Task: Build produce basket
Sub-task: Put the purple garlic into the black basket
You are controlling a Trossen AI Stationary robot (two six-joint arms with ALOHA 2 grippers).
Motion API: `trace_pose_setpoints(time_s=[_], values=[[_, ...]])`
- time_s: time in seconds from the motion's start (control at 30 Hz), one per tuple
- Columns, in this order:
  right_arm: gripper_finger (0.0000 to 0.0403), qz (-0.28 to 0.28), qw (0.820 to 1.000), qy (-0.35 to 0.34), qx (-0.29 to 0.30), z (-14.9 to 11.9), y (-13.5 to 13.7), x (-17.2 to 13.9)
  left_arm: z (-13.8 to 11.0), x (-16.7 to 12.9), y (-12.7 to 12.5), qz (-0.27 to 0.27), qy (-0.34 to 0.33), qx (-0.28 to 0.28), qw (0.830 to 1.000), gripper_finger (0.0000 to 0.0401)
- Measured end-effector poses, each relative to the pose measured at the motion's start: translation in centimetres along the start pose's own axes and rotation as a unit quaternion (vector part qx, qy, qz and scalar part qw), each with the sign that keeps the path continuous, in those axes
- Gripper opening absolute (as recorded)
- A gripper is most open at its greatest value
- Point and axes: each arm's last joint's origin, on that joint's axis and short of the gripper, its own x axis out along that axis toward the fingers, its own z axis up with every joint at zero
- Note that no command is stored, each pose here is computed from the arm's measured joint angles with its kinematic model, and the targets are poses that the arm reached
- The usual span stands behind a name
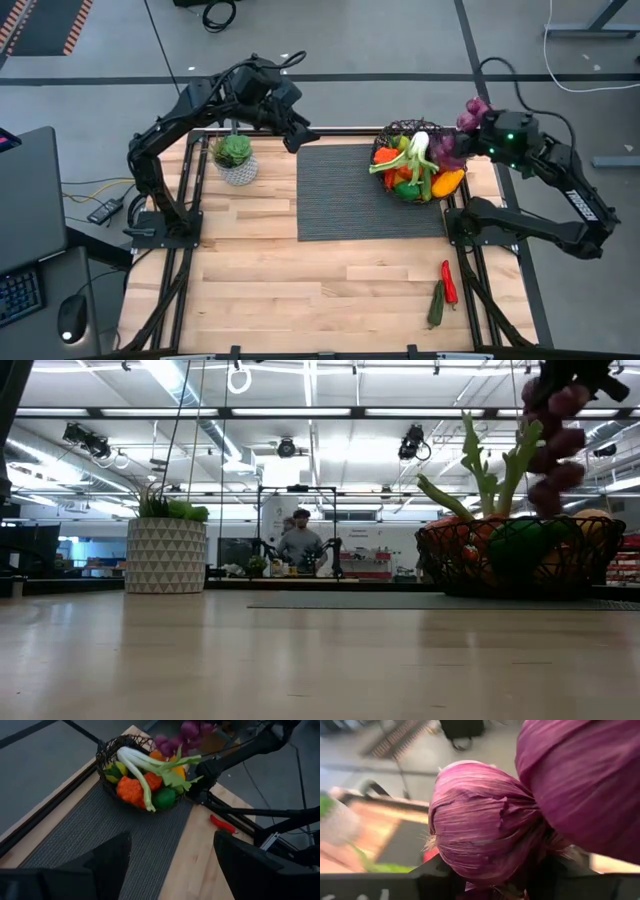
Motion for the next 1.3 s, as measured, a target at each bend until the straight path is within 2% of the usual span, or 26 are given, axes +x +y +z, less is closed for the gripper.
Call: trace_pose_setpoints(time_s=[0.17, 0.33, 0.6, 0.77, 0.9, 1.07, 1.17, 1.3], values=[[0.0160, -0.035, 0.994, 0.089, -0.047, -1.1, -0.2, 0.9, -0.2, 0.0, 0.1, 0.004, 0.010, -0.002, 1.000, 0.0290], [0.0160, -0.019, 0.981, 0.155, -0.112, -1.3, 0.6, 2.4, -0.2, 0.0, 0.1, 0.007, 0.010, -0.002, 1.000, 0.0290], [0.0164, 0.034, 0.936, 0.231, -0.264, -1.3, 2.0, 5.2, -0.3, 1.1, 0.0, 0.013, 0.020, -0.001, 1.000, 0.0290], [0.0201, 0.068, 0.911, 0.239, -0.329, -1.2, 2.6, 6.1, -0.6, 1.5, -0.4, 0.009, 0.027, 0.004, 1.000, 0.0290], [0.0255, 0.087, 0.907, 0.230, -0.341, -1.1, 3.2, 6.6, -0.6, 1.8, -0.5, 0.009, 0.032, 0.002, 0.999, 0.0290], [0.0322, 0.107, 0.901, 0.252, -0.337, -1.3, 3.8, 7.4, -0.7, 1.9, -0.5, 0.012, 0.035, -0.003, 0.999, 0.0290], [0.0345, 0.103, 0.903, 0.262, -0.325, -1.5, 4.1, 7.6, -0.7, 2.0, -0.5, 0.012, 0.035, -0.004, 0.999, 0.0290], [0.0355, 0.090, 0.914, 0.260, -0.298, -1.5, 4.1, 7.4, -0.7, 2.0, -0.5, 0.012, 0.035, -0.011, 0.999, 0.0290]])
